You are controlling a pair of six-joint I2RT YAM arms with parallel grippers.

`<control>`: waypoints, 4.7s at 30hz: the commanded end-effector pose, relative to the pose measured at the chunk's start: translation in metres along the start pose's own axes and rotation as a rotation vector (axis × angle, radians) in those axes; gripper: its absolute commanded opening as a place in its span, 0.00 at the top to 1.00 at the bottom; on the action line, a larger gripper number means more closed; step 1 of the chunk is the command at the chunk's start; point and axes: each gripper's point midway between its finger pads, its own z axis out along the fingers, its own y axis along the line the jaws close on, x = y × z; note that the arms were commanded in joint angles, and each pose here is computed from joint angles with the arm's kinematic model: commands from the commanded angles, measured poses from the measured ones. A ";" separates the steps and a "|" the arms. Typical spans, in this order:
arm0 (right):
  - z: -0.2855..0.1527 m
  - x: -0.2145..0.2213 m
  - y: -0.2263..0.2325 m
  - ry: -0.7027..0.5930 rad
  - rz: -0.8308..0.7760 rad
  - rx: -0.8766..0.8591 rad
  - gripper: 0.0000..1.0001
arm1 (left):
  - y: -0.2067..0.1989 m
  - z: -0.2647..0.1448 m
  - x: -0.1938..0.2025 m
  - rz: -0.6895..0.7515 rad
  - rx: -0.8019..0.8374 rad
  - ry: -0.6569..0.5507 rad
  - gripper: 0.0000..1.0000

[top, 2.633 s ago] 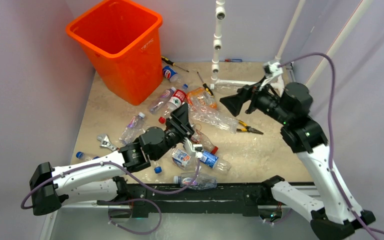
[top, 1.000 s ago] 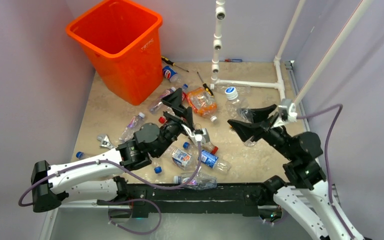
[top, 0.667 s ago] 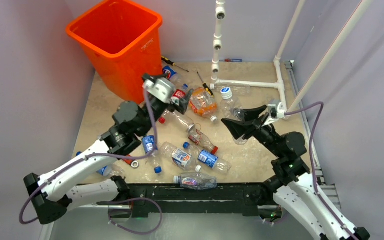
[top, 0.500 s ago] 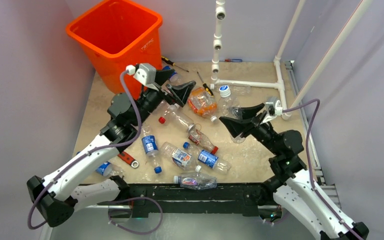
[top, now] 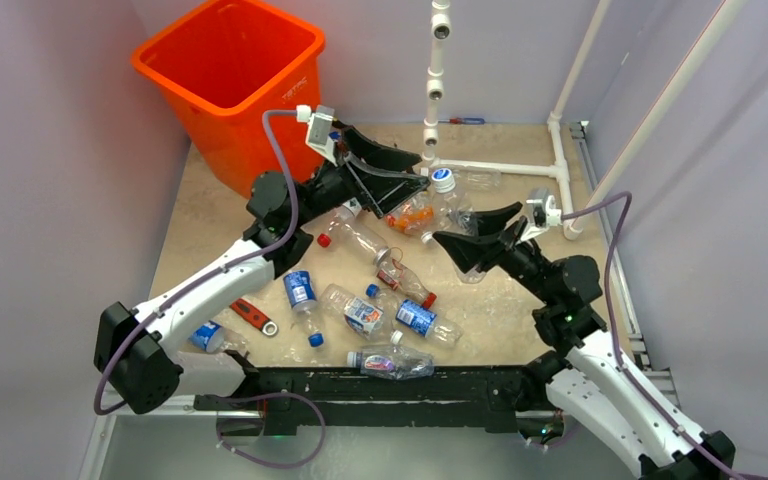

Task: Put the plastic bottles in the bin
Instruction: Pick up the plastic bottle at the center of the board, then place the plastic bottle in the trash bin.

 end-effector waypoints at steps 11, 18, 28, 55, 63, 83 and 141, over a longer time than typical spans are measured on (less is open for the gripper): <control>0.024 -0.005 0.020 -0.007 0.020 -0.079 0.68 | -0.038 0.021 0.015 0.006 0.142 0.079 0.39; 0.018 -0.018 0.029 -0.089 0.012 -0.090 0.69 | -0.027 0.018 0.025 0.002 0.092 0.099 0.29; 0.015 -0.025 0.034 -0.115 0.005 -0.107 0.69 | -0.015 0.012 0.030 0.024 0.030 0.105 0.26; -0.002 -0.039 0.023 -0.017 -0.038 0.061 0.01 | 0.002 0.005 -0.051 0.450 -0.289 0.044 1.00; -0.030 -0.028 0.008 -0.024 -0.027 0.162 0.01 | 0.033 -0.040 -0.196 0.875 -0.868 -0.223 1.00; -0.036 0.008 -0.006 0.061 -0.010 0.197 0.01 | 0.178 -0.141 -0.355 1.169 -1.398 -0.678 1.00; -0.045 0.142 -0.120 0.416 0.149 0.745 0.08 | 0.146 -0.158 0.070 0.417 -1.144 0.326 0.01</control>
